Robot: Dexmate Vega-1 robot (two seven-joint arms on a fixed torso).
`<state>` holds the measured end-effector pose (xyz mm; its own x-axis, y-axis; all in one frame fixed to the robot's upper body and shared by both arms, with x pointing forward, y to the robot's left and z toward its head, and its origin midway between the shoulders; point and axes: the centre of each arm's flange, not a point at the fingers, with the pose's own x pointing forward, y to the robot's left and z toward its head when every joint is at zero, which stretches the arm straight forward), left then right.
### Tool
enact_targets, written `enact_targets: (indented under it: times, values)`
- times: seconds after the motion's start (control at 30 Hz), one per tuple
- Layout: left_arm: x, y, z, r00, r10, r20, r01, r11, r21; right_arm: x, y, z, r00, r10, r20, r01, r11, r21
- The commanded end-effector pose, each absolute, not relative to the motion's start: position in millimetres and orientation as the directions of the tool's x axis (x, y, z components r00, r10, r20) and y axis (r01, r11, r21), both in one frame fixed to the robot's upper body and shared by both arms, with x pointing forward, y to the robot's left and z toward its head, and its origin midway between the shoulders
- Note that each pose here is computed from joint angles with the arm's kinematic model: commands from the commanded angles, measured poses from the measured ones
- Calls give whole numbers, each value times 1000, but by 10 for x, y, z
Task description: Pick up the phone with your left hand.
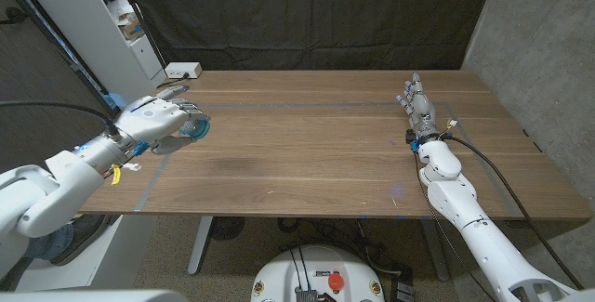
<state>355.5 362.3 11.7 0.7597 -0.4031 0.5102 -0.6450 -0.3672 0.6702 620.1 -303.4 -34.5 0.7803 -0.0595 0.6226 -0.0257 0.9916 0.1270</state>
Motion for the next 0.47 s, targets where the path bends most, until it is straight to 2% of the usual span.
enact_targets:
  times: [0.03,0.47]
  values:
    - [3484,3591,261,733,-412,542,-676,-348,649,6185,-3068,-306,782,-68,619,-5,993,116]
    - [3556,3650,205,747,-408,524,-658,-345,669,6231,-3030,-352,783,-74,617,-5,992,125]
